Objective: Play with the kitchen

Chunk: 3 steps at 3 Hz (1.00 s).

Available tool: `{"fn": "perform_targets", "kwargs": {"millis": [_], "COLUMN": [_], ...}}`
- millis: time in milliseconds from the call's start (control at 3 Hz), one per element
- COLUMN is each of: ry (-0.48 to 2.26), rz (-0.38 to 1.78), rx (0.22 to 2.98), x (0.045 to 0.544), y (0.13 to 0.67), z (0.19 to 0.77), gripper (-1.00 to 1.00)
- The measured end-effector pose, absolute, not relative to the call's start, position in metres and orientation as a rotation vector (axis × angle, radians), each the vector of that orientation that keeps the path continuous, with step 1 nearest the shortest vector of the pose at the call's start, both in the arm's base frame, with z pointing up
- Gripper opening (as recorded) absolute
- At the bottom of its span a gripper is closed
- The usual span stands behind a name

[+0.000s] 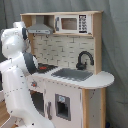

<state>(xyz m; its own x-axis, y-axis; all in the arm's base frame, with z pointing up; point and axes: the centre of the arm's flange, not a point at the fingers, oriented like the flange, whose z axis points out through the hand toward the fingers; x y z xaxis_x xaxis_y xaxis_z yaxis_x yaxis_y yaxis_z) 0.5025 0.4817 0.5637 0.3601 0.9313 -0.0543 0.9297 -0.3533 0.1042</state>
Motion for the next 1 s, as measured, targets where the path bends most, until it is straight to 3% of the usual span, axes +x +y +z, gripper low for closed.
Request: {"fn": "perform_targets", "kwargs": {"millis": [1000], "ry": [1.726], "rz": [-0.121], "rx": [2.531], "x": [0.453], "y": [0.422], "z": [0.656], "gripper": [-1.00]}}
